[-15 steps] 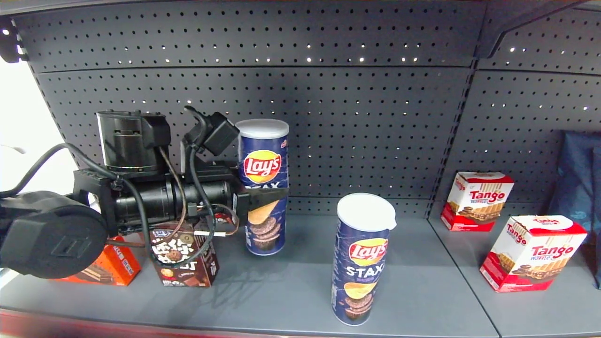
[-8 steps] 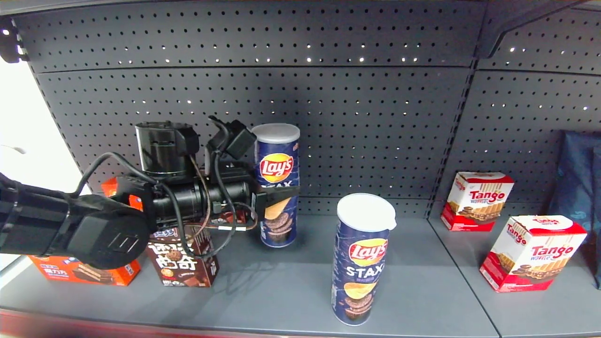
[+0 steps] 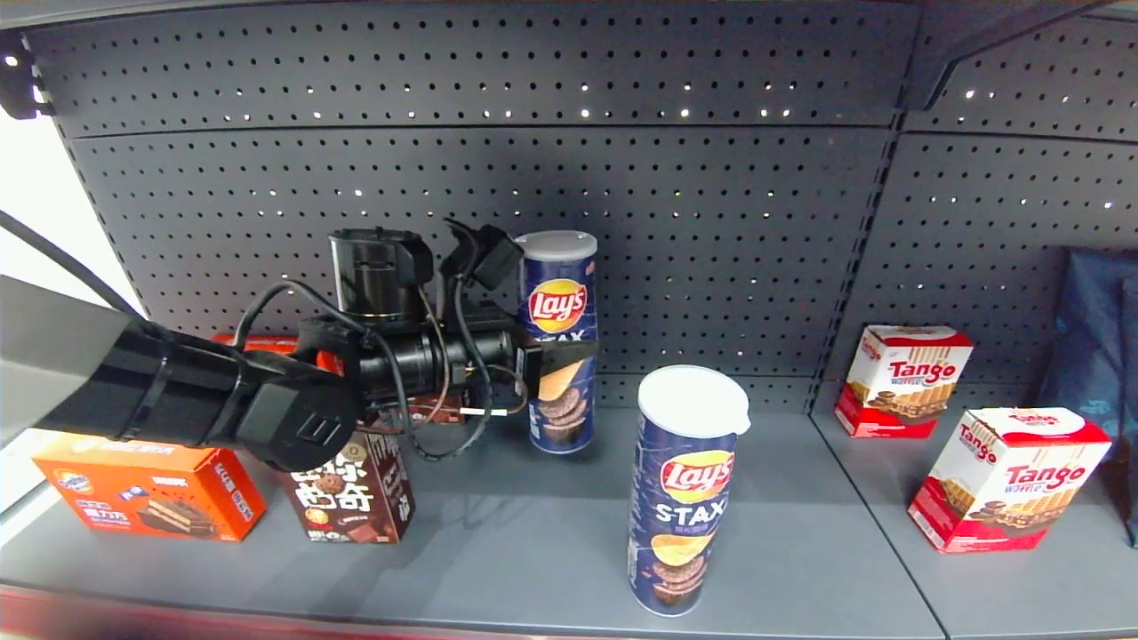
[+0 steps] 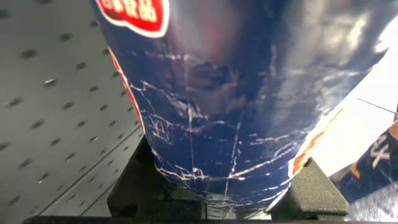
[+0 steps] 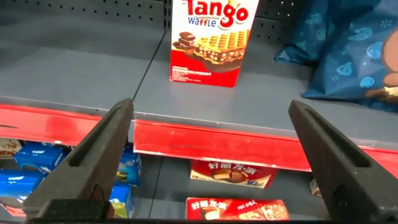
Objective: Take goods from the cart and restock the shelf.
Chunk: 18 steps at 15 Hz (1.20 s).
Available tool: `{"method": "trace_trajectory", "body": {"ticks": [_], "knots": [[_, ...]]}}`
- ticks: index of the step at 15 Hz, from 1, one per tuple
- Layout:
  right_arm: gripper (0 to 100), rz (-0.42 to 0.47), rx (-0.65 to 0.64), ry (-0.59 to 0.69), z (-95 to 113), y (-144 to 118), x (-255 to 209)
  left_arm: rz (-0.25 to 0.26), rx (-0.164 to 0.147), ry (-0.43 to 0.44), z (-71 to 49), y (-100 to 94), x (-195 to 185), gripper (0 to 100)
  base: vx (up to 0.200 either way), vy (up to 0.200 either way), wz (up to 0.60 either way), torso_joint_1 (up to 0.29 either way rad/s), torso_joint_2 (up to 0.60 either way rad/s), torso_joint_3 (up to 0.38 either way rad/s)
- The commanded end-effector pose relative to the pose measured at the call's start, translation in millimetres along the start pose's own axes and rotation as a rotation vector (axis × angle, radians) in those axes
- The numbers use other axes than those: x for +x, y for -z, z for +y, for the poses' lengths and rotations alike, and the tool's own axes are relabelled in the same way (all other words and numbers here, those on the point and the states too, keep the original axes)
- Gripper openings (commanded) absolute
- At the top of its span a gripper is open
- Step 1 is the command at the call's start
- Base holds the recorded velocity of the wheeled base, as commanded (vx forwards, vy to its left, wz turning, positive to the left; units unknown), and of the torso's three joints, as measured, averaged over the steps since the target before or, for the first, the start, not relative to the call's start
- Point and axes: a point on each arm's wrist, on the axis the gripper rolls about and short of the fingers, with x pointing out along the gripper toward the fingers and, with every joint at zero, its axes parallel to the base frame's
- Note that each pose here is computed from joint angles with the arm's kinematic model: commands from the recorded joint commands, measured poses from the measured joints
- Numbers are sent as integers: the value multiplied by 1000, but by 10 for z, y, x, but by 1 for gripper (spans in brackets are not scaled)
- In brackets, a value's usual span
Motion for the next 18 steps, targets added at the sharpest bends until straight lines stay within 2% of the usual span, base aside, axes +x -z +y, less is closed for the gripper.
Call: {"method": "trace_trajectory", "body": {"ticks": [1, 18], "knots": [[100, 6, -1, -1, 1, -2, 6, 12, -6, 11, 17, 72, 93, 0, 0, 0, 0, 0, 0, 0], [100, 5, -19, -1, 1, -4, 6, 15, 5, 71, 79, 270, 705, 0, 0, 0, 0, 0, 0, 0]]}}
